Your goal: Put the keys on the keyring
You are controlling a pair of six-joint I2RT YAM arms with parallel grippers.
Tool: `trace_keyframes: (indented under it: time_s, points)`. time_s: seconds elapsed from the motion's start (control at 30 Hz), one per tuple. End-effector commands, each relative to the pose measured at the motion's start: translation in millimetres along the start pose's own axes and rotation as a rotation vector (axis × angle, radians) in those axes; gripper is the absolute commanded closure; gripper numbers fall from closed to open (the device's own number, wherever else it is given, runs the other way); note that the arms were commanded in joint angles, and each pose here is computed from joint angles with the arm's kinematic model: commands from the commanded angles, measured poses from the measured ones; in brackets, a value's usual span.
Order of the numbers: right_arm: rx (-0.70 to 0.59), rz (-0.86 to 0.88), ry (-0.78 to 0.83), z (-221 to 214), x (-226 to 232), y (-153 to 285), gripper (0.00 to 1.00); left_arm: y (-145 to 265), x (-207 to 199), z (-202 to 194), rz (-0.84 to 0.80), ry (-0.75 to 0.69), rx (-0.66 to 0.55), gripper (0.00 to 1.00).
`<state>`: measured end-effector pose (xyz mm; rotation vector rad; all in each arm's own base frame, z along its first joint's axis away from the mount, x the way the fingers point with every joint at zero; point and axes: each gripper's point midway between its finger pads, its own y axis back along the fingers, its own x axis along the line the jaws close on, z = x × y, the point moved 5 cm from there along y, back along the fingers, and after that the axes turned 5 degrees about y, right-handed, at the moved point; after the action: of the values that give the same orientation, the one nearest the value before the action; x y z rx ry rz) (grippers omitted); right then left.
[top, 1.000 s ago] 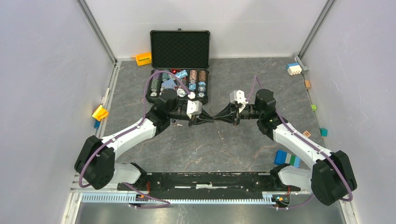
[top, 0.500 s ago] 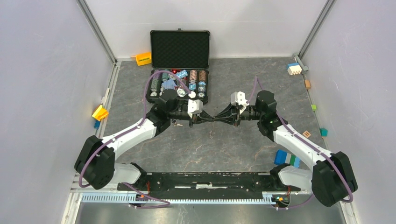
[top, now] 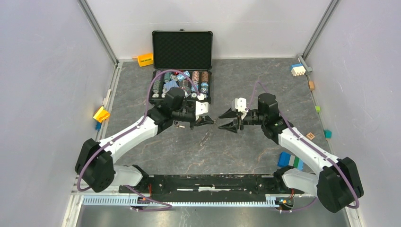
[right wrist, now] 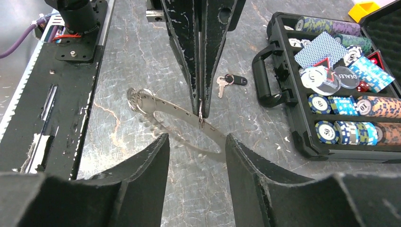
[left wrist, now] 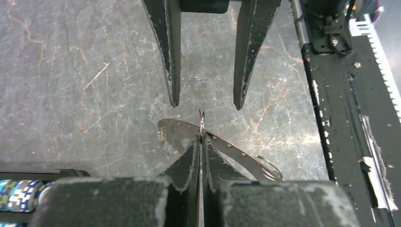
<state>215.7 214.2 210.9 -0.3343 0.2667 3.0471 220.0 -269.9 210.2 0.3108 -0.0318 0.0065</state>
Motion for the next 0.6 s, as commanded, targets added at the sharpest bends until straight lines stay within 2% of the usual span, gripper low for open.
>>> trace_keyframes:
  time_s: [0.0, 0.1, 0.23, 0.37, 0.57]
  points:
    - [-0.015, 0.008, 0.032, 11.8, -7.6, -1.6, 0.48, 8.7, 0.0, 18.0, 0.045, -0.130, 0.090, 0.98]
    - [-0.025, 0.018, 0.021, 11.9, -7.3, -3.1, 0.51, 7.8, -0.7, 14.1, 0.065, -0.155, 0.159, 0.98]
    - [-0.026, 0.010, 0.022, 12.1, -7.9, -2.9, 0.56, 6.0, 0.8, 11.9, 0.081, -0.157, 0.188, 0.98]
    - [-0.021, 0.005, 0.017, 8.8, -7.4, -3.1, 0.60, 4.0, 0.4, 14.0, 0.080, -0.157, 0.181, 0.98]
    - [-0.038, 0.034, -0.008, 5.1, -2.2, -5.4, 0.60, -1.0, -4.6, 15.6, 0.064, -0.154, 0.112, 0.98]
